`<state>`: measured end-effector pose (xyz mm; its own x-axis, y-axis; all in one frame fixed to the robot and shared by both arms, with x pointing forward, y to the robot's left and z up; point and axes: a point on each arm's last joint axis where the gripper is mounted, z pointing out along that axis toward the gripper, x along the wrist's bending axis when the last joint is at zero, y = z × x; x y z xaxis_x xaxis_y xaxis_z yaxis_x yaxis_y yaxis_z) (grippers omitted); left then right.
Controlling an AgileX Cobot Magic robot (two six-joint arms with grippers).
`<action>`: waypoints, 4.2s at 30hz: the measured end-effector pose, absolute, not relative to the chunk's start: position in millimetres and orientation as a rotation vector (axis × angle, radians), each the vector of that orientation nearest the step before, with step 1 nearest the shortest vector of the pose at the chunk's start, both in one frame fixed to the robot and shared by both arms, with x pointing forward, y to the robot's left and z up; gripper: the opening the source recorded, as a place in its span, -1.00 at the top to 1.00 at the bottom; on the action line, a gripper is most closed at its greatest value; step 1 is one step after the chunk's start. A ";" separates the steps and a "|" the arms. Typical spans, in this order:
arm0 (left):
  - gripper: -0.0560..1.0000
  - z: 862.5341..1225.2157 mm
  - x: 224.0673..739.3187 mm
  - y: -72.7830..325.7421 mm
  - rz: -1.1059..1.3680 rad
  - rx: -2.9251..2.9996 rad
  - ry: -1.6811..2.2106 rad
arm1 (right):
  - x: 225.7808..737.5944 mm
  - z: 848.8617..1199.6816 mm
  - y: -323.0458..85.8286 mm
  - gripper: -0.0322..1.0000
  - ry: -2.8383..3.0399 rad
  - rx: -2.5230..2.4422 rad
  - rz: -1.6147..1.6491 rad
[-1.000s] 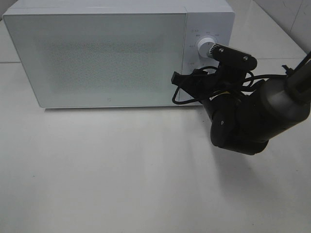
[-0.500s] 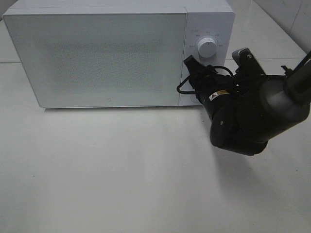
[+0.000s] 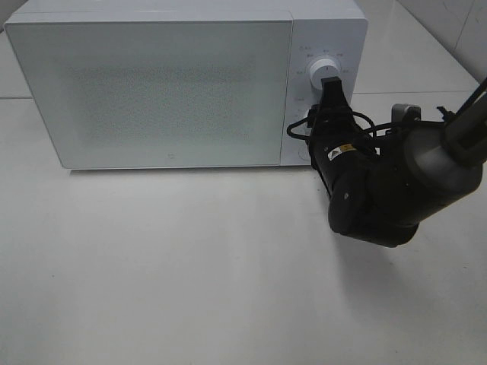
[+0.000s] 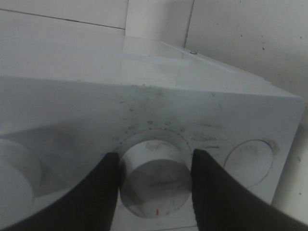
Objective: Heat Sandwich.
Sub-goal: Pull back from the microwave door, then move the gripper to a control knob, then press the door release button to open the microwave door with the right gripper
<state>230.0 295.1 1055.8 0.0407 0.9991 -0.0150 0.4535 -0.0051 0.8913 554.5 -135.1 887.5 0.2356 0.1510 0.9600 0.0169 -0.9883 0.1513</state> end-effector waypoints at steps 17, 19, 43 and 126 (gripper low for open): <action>-0.95 1055.8 230.0 295.1 0.912 1.562 1.514 | 554.0 886.3 -134.6 0.09 -0.204 2.523 1.999; -0.95 1055.8 230.0 295.1 0.912 1.562 1.514 | 553.4 885.8 -134.5 0.09 -0.188 2.525 1.998; -0.95 1055.8 230.0 295.1 0.912 1.562 1.514 | 553.7 886.4 -134.7 -0.06 -0.129 2.505 1.999; -0.95 1055.8 230.0 295.1 0.912 1.562 1.514 | 402.1 978.0 -166.3 -0.51 2.555 1.637 0.647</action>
<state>230.0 295.1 1055.8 0.0407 0.9991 -0.0150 0.4535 -0.0051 0.8913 402.1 -166.3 978.0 -0.4427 0.8767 0.1880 0.8606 0.3565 0.3637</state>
